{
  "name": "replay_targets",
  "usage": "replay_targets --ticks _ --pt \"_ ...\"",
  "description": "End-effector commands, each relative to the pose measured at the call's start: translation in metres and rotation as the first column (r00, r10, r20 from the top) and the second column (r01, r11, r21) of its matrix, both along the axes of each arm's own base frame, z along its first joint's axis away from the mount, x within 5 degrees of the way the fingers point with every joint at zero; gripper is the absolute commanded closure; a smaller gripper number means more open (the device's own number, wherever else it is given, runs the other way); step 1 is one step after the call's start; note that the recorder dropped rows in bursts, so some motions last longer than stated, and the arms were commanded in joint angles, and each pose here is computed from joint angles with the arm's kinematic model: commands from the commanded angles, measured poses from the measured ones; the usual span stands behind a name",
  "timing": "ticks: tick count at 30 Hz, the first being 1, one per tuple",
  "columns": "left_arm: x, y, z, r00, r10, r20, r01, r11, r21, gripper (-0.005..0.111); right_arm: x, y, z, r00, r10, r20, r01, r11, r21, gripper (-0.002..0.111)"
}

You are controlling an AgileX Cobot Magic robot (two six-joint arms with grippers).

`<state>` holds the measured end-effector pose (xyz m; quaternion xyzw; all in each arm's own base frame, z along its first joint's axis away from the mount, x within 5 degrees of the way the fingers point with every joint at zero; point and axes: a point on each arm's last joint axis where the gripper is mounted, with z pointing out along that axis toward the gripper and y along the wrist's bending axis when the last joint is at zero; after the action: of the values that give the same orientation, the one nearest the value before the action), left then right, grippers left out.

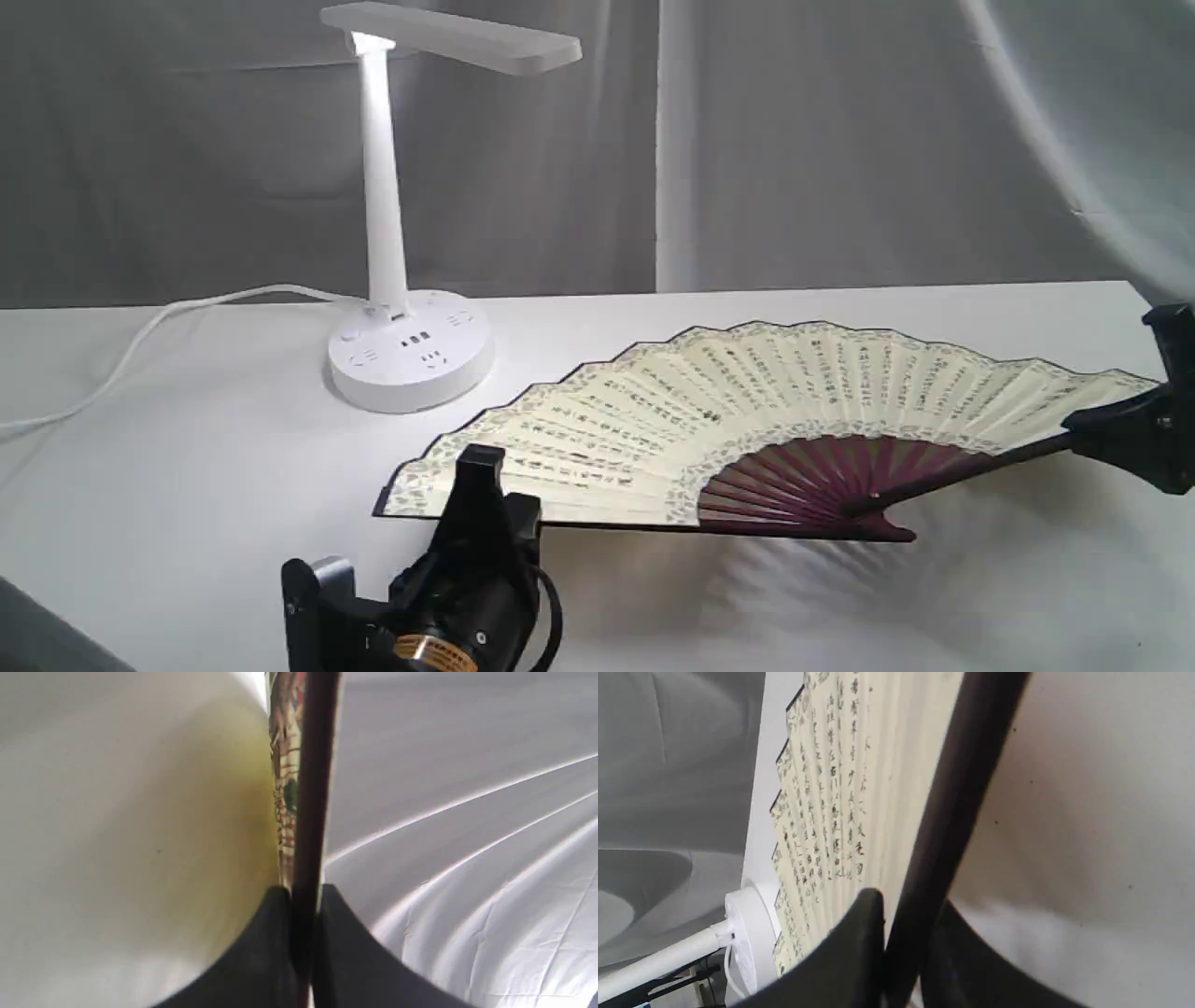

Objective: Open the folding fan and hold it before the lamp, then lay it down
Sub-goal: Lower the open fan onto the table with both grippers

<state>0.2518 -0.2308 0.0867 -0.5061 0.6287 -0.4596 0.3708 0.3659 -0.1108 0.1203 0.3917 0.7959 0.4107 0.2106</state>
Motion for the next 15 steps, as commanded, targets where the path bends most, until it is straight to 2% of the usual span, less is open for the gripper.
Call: replay_targets --ticks 1,9,15 --pt "0.005 0.002 0.001 1.0 0.024 -0.003 -0.024 1.0 -0.017 0.106 -0.002 -0.012 -0.007 1.0 0.0 -0.009 -0.001 0.988 -0.154 0.108" --pt "0.003 0.001 -0.002 0.999 0.004 -0.038 -0.004 1.0 -0.007 0.106 -0.006 -0.008 -0.009 0.997 0.075 -0.027 -0.078 0.982 -0.172 0.108" --pt "-0.002 0.005 -0.005 0.998 -0.003 -0.059 0.0 0.998 -0.055 0.106 -0.009 0.0 -0.005 0.991 0.131 -0.025 -0.133 0.988 -0.081 0.108"
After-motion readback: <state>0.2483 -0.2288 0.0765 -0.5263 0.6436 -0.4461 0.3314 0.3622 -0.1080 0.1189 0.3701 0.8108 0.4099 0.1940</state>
